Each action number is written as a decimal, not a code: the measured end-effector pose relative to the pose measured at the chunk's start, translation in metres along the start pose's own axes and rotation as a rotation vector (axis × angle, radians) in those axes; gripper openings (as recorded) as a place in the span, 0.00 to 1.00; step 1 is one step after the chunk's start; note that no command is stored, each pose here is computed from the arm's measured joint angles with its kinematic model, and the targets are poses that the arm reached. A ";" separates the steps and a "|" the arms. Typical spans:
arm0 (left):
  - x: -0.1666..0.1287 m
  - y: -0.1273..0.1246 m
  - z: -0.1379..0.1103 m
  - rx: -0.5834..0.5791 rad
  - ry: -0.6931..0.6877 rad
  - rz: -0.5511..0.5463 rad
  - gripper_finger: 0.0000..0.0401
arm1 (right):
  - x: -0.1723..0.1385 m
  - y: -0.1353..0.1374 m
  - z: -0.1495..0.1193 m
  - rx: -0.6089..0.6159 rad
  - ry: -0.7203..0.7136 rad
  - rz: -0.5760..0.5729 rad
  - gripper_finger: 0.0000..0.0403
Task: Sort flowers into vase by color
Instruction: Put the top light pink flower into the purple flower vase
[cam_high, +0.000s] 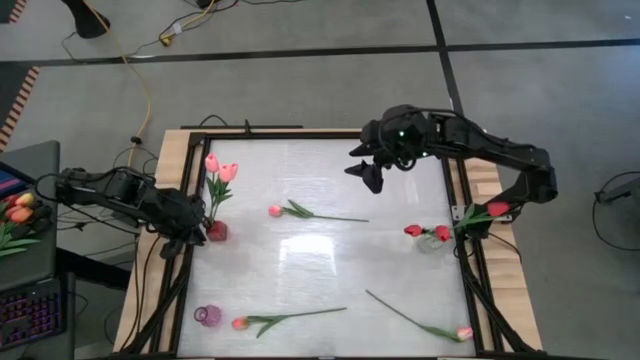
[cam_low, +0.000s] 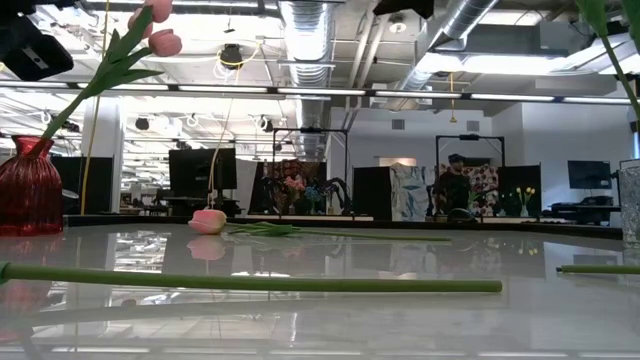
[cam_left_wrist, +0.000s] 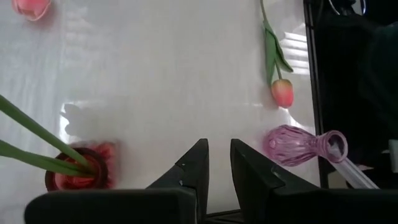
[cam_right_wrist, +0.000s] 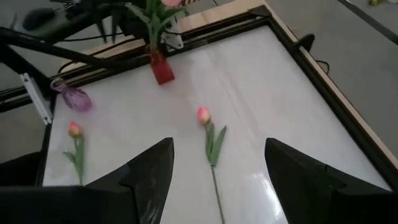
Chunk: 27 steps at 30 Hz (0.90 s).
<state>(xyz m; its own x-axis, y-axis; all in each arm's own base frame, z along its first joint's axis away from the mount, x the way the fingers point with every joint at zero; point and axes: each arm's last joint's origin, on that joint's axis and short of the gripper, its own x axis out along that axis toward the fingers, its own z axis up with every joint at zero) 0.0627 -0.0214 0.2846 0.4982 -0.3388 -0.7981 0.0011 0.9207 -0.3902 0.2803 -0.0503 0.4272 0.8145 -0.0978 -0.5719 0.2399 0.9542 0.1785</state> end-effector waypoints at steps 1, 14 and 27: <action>0.000 0.000 0.000 -0.006 0.000 0.000 0.13 | 0.002 0.001 -0.001 -0.008 -0.006 0.004 0.69; 0.000 0.000 0.005 0.060 -0.066 0.046 0.13 | 0.068 -0.023 -0.042 -0.084 -0.059 -0.022 0.69; 0.000 -0.002 0.005 -0.048 -0.057 -0.004 0.13 | 0.164 -0.059 -0.087 -0.115 0.130 0.015 0.69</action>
<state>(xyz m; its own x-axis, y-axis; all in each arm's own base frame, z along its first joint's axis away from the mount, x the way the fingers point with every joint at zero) 0.0669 -0.0218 0.2877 0.5469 -0.3294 -0.7697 -0.0380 0.9086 -0.4159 0.3541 -0.0986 0.2533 0.7404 -0.0527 -0.6701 0.1601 0.9821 0.0996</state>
